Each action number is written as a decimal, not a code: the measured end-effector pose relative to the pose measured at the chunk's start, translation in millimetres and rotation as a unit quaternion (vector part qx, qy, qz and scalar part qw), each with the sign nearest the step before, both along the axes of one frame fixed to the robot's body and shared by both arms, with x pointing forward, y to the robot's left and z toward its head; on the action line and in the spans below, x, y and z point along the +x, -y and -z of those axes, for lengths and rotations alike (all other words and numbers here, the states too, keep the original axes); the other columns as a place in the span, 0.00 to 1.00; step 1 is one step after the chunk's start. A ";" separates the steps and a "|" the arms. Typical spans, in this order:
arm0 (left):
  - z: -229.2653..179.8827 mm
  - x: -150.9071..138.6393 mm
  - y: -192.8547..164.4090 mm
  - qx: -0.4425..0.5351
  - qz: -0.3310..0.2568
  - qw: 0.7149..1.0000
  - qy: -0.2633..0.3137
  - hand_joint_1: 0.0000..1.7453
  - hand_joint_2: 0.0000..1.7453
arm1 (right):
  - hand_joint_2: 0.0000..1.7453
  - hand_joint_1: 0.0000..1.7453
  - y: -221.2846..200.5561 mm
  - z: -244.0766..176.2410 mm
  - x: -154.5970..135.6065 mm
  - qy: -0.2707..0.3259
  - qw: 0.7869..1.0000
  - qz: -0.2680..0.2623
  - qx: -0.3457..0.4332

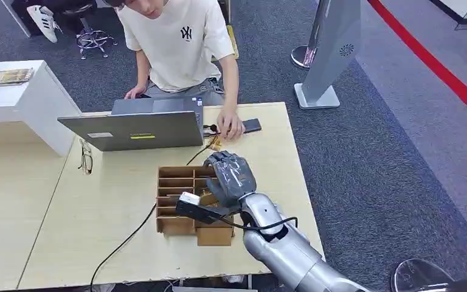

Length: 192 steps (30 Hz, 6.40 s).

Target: Pass the card to the sensor for recognition and then transmit it.

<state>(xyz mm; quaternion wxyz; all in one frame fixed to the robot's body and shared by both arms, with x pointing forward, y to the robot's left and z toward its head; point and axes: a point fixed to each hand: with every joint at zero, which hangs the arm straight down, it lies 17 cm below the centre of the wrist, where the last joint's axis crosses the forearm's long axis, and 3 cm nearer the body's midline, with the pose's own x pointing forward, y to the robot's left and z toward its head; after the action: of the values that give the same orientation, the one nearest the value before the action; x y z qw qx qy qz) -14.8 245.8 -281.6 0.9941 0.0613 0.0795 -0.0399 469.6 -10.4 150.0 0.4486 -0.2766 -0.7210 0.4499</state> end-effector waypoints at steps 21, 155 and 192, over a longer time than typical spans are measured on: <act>-0.3 1.0 5.2 -0.002 -0.003 1.000 0.002 0.00 0.00 | 1.00 0.41 -30.4 -43.5 -32.4 0.023 0.996 -0.060 0.058; 0.2 2.3 -3.1 0.006 0.002 1.000 0.004 0.00 0.00 | 1.00 0.50 2.6 13.7 -1.7 -0.032 0.999 0.005 0.010; 0.2 2.3 -3.1 0.006 0.002 1.000 0.004 0.00 0.00 | 1.00 0.95 7.5 20.1 1.5 -0.040 0.999 0.010 0.003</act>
<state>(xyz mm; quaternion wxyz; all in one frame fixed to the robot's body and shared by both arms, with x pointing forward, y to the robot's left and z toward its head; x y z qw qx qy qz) -12.5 248.9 -281.9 0.9939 0.0678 0.0762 -0.0415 471.0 -17.9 129.9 0.4821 -0.2643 -0.7012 0.4539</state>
